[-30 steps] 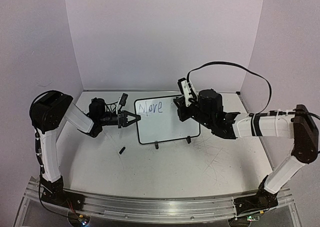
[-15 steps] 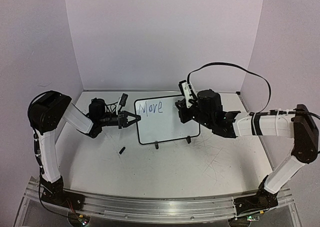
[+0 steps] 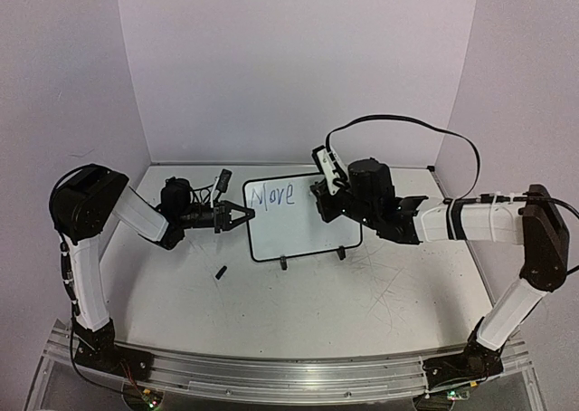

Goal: Write a sentence on the whiteboard
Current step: Write on the whiteboard with the whiteboard marker without the cap.

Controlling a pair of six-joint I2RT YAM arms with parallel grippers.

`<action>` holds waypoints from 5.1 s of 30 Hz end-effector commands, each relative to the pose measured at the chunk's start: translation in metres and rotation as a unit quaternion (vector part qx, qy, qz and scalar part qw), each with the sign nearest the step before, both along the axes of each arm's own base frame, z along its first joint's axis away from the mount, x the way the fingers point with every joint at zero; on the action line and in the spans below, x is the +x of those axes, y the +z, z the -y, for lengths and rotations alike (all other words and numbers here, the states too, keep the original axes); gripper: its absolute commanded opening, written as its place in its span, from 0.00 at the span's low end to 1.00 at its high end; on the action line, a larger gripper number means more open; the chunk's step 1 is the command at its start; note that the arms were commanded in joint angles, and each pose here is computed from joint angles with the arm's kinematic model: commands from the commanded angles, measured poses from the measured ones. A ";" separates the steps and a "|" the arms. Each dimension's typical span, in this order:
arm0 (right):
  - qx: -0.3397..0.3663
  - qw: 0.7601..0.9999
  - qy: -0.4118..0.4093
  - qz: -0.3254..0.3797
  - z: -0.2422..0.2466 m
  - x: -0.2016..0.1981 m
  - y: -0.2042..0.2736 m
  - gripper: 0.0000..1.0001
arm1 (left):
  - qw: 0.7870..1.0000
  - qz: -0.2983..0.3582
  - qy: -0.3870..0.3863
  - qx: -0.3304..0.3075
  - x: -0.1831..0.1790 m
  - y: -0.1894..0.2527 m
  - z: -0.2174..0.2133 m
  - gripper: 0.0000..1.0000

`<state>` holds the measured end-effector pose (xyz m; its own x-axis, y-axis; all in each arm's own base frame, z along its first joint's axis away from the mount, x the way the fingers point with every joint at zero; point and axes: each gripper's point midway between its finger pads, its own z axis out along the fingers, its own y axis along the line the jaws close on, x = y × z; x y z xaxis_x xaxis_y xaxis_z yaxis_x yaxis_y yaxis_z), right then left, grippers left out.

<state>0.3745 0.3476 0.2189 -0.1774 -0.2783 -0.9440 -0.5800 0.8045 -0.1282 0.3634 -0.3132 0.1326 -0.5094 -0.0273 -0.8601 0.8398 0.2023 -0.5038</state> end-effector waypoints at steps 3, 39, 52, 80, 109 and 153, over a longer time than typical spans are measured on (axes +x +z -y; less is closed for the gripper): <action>0.025 0.999 -0.012 0.030 0.007 0.008 0.023 0.00 | 0.999 0.007 0.047 0.018 0.014 0.000 -0.009 0.00; 0.011 0.989 0.148 0.002 -0.086 -0.030 -0.015 0.00 | 0.999 0.005 0.041 0.025 0.014 -0.004 -0.003 0.00; 0.000 0.988 0.154 0.004 -0.101 -0.038 -0.022 0.00 | 0.999 0.007 0.040 0.026 0.012 -0.003 -0.002 0.00; -0.002 0.992 0.129 0.010 -0.096 -0.032 -0.023 0.00 | 0.997 0.020 0.063 0.039 0.015 0.001 -0.005 0.00; -0.008 0.990 0.137 0.020 -0.104 -0.032 -0.024 0.00 | 0.996 0.020 0.071 0.050 0.018 -0.003 -0.004 0.00; 0.026 0.995 -0.039 0.082 -0.002 0.039 0.034 0.00 | 0.995 0.026 0.065 0.065 0.017 -0.007 0.000 0.00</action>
<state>0.4051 0.3484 0.2254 -0.0904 -0.2758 -0.9570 -0.5272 0.8285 -0.1889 0.3618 -0.3187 0.1334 -0.4918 0.0095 -0.8707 0.8423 0.2584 -0.4730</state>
